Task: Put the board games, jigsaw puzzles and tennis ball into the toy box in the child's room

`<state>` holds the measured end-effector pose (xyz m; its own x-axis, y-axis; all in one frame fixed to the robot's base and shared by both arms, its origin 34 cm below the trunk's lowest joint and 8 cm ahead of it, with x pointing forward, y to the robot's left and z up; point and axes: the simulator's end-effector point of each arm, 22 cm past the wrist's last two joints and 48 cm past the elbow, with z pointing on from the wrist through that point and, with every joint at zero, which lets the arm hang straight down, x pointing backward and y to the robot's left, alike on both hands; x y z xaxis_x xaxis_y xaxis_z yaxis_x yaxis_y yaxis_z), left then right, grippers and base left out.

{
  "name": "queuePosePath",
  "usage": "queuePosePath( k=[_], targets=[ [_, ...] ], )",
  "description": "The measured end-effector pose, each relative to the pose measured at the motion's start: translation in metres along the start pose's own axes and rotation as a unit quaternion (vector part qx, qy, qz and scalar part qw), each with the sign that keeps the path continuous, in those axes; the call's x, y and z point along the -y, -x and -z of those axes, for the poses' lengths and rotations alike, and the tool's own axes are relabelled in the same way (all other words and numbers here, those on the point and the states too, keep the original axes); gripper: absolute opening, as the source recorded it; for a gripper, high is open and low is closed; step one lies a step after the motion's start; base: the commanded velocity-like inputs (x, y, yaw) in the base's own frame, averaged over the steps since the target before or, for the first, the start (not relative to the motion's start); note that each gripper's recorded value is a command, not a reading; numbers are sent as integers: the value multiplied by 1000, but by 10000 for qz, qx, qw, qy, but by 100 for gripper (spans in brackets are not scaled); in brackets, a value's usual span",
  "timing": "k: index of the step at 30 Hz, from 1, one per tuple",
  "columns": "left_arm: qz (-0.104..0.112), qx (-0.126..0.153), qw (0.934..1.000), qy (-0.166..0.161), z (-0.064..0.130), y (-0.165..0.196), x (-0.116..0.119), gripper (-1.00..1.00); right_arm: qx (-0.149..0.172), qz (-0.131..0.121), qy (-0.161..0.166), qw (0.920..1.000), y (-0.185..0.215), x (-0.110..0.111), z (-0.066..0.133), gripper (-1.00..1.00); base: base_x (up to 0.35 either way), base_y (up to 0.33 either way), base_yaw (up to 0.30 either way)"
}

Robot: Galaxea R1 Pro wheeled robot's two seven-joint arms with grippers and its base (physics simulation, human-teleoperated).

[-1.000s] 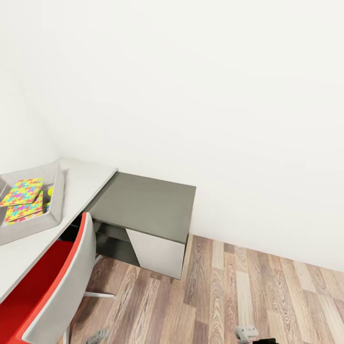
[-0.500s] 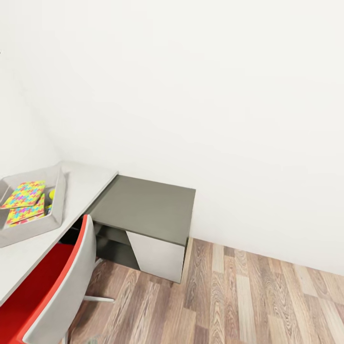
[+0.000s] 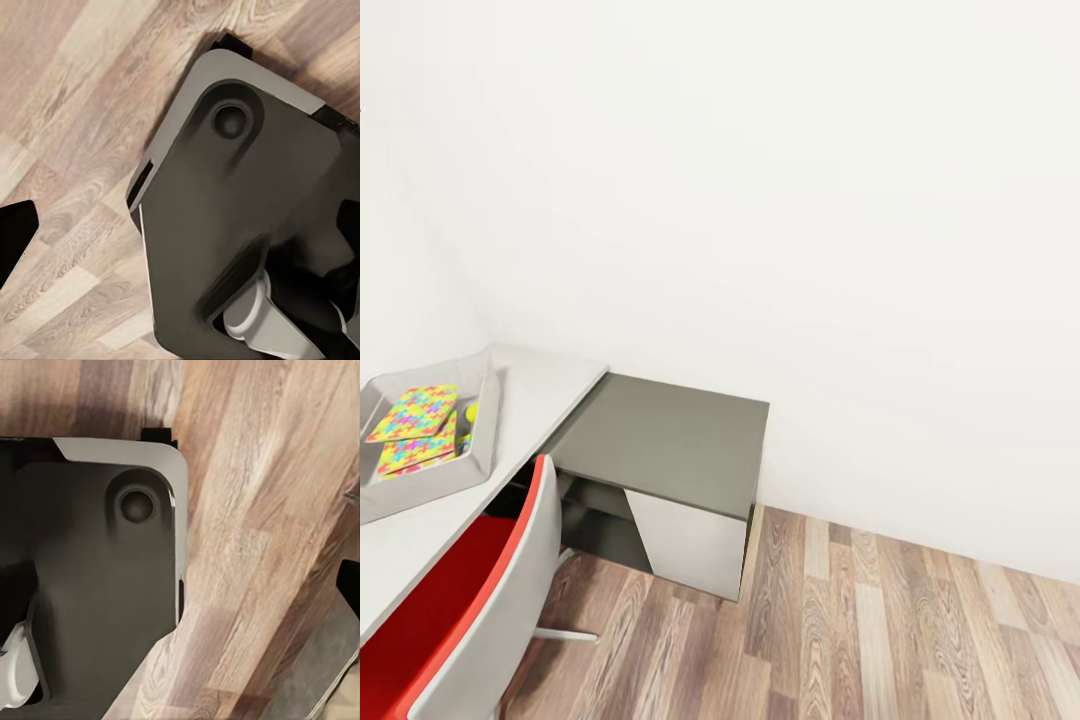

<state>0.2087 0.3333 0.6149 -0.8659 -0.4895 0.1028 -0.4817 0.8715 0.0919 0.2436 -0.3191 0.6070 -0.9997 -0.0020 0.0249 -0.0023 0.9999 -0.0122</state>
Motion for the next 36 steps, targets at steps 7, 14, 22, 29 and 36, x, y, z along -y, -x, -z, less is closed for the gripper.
queuePosePath(
  k=[7,14,22,29,36],
  targets=[
    [28,-30,9998,171,-3,-12,-15,100,186,14,-12,9998,0,1,0,100,0,0,0],
    [43,-76,9997,218,-5,-28,-16,100,235,18,-9,9997,-3,0,1,100,0,0,0],
    [47,-29,9998,200,-5,-32,-12,100,296,15,-5,9996,-2,-1,3,100,0,0,0],
    [51,12,9998,179,-5,-32,-10,100,352,12,-9,9994,2,0,4,100,-67,0,0],
    [36,60,9998,159,-4,-29,-8,100,426,12,-11,9991,6,0,6,100,-218,0,0]
  ],
)
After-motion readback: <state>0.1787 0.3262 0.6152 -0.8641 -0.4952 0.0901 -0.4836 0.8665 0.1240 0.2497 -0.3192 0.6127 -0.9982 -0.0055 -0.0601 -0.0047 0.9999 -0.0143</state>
